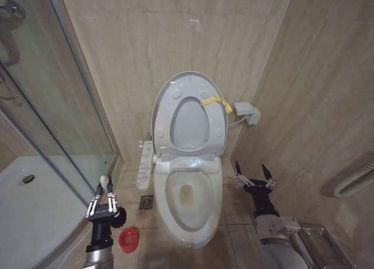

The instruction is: Open the toilet lid, clean the toilet bowl with a toilet brush, close the toilet lid, and flush.

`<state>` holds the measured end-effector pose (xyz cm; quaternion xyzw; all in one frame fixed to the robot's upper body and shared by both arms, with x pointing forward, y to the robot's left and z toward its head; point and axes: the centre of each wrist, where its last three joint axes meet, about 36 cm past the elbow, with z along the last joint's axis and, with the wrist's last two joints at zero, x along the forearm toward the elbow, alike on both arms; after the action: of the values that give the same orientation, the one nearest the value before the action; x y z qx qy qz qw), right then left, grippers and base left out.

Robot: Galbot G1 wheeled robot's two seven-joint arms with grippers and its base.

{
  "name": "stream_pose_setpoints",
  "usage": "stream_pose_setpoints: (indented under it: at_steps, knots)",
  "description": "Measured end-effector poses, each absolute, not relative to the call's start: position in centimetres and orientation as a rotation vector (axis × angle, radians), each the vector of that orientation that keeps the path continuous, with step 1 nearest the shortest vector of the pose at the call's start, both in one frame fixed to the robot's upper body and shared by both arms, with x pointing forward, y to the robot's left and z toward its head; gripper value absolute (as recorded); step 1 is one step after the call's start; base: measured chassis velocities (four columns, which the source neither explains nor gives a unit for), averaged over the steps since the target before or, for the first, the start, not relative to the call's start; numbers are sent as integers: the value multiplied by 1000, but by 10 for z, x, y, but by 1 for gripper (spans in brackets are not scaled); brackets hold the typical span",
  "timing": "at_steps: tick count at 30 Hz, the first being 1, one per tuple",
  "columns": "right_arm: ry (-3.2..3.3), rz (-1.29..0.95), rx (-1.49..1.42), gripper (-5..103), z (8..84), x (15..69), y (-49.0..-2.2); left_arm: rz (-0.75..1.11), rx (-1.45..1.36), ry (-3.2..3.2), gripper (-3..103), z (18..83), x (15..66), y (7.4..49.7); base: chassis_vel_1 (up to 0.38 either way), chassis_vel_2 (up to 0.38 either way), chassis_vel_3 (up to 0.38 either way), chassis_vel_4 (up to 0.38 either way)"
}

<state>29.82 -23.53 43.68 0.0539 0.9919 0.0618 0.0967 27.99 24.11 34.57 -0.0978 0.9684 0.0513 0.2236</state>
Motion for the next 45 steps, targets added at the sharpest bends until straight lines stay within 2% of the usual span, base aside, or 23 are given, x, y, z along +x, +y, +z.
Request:
stream_pose_setpoints:
  at_steps: [9,19,30,45]
  knots:
    - [2938,183,160,100,437,298,-235,117,-383,2743,22,289,311,261,0,0,0,0]
    - [2938,183,160,100,437,298,-235,108,-286,2787,22,243,328,254,0,0,0,0]
    - [2938,183,160,100,437,298,-235,153,-203,2866,22,210,327,238,0,0,0,0]
    - [2938,183,160,100,437,298,-235,239,-228,2921,22,163,339,257,0,0,0,0]
